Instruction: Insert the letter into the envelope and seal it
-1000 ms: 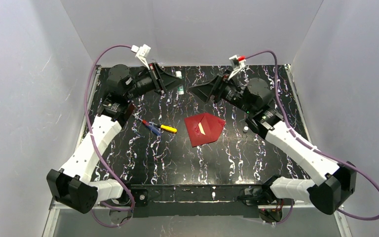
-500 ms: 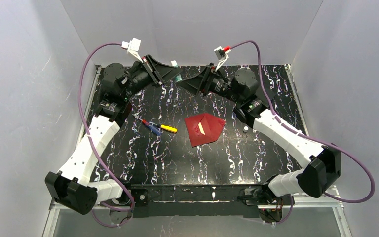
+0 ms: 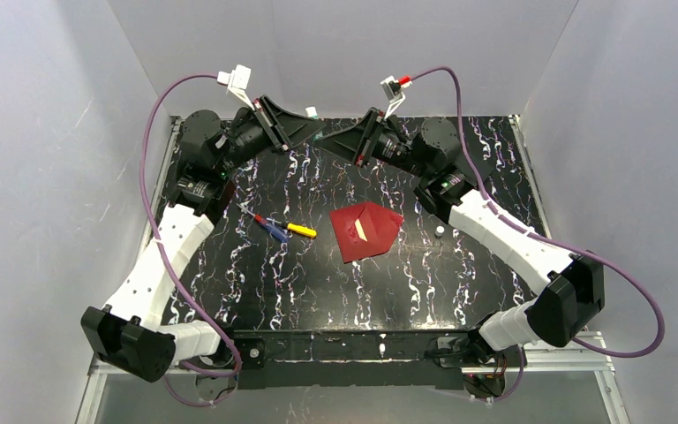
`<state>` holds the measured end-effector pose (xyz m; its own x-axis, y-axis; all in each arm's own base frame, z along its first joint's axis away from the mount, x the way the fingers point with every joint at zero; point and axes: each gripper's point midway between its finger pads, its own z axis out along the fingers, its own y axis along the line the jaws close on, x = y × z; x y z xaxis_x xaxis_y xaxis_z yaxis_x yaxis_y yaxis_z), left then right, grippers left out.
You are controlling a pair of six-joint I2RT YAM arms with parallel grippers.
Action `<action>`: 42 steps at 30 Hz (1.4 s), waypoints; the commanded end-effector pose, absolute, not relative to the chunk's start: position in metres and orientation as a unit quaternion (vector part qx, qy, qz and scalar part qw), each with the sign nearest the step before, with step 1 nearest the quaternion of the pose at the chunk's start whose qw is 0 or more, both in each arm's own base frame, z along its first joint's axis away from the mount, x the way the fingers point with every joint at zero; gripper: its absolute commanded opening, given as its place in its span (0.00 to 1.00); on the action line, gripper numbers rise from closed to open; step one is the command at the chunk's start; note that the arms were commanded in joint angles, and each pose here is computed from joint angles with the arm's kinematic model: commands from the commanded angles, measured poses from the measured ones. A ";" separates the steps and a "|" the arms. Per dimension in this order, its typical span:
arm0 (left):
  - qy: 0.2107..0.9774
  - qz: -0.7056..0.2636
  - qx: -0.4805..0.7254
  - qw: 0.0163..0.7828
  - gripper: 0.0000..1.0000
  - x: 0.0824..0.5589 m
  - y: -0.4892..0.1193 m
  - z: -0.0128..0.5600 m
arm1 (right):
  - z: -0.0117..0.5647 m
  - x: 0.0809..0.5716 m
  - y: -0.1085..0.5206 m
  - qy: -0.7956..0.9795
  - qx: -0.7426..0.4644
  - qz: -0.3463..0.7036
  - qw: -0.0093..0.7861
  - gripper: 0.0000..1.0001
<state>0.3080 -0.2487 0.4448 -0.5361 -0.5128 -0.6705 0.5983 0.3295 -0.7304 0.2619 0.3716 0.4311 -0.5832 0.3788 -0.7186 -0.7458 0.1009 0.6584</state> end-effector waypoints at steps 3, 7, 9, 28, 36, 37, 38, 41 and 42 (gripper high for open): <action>0.617 -0.618 0.190 0.448 0.00 0.273 -0.255 0.478 | 0.468 0.217 0.366 0.524 -0.237 0.702 0.420 0.01; 0.583 -0.634 0.293 0.415 0.00 0.241 -0.258 0.481 | 0.472 0.192 0.364 0.492 -0.284 0.730 0.380 0.01; 0.561 -0.634 0.329 0.419 0.00 0.229 -0.257 0.484 | 0.480 0.175 0.359 0.456 -0.311 0.750 0.364 0.01; 0.586 -0.597 0.020 0.547 0.00 0.318 -0.226 0.465 | 0.419 0.274 0.352 0.636 -0.150 0.537 0.533 0.84; 0.609 -0.584 -0.029 0.537 0.00 0.323 -0.218 0.453 | 0.401 0.284 0.376 0.678 -0.144 0.490 0.529 0.66; 0.611 -0.585 -0.032 0.533 0.00 0.324 -0.218 0.452 | 0.400 0.286 0.376 0.681 -0.141 0.485 0.530 0.63; 0.612 -0.586 -0.033 0.530 0.00 0.324 -0.219 0.451 | 0.401 0.287 0.377 0.681 -0.141 0.485 0.531 0.61; 0.616 -0.588 -0.033 0.524 0.00 0.322 -0.219 0.447 | 0.410 0.284 0.383 0.659 -0.150 0.505 0.536 0.57; 0.617 -0.586 -0.033 0.524 0.00 0.321 -0.219 0.446 | 0.415 0.281 0.387 0.646 -0.157 0.519 0.537 0.60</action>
<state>0.3284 -0.2257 0.4352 -0.4744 -0.6353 -0.6093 0.5672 0.3087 -0.7635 0.2808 0.3862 0.3604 -0.4820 0.2597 -0.8368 -0.6919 0.4732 0.5454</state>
